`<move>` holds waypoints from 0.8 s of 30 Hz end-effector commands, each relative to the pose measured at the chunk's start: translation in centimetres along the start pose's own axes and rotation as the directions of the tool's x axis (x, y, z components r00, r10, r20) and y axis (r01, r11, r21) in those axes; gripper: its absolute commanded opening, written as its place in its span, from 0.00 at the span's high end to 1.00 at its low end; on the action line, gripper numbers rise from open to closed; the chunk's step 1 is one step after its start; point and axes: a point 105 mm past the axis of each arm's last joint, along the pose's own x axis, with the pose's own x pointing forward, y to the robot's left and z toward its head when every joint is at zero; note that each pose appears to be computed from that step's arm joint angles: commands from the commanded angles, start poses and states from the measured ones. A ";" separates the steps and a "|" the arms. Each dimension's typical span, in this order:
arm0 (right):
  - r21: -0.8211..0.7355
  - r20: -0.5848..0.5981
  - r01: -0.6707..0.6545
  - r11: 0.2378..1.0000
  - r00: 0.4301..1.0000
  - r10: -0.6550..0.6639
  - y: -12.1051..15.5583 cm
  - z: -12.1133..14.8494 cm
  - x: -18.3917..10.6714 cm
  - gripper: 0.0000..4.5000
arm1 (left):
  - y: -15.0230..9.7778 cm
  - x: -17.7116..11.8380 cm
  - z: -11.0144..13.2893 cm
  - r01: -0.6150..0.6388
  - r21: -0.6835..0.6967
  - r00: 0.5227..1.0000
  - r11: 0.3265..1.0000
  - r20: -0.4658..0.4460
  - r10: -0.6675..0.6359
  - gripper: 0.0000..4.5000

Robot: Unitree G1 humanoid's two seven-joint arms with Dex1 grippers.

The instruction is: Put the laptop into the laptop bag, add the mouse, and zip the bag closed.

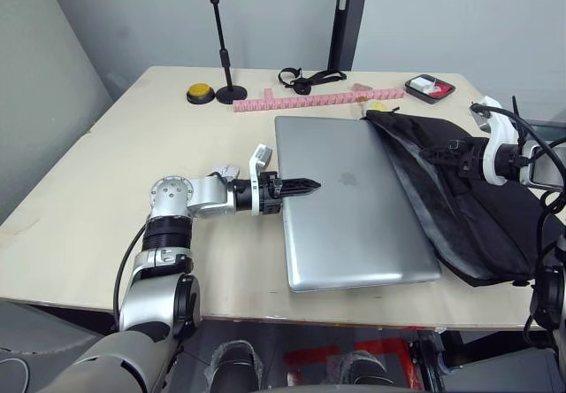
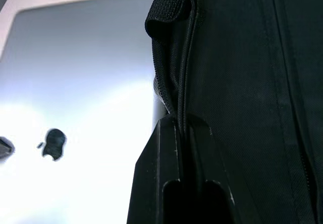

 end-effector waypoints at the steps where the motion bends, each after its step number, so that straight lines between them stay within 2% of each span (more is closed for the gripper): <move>1: -0.017 0.068 -0.039 0.999 0.997 0.040 1.1 1.4 -0.7 0.99 | -2.0 0.5 1.6 0.096 0.016 0.992 0.995 0.077 -0.097 0.93; 10: -0.031 0.120 -0.079 0.996 0.989 0.082 2.6 1.7 -0.1 0.99 | -2.7 3.0 2.3 0.123 -0.013 0.986 0.992 0.114 -0.121 0.93; 24: 0.058 0.180 -0.158 0.986 0.973 0.145 4.6 1.2 1.7 0.99 | -3.4 6.1 3.1 0.149 -0.035 0.979 0.988 0.148 -0.142 0.93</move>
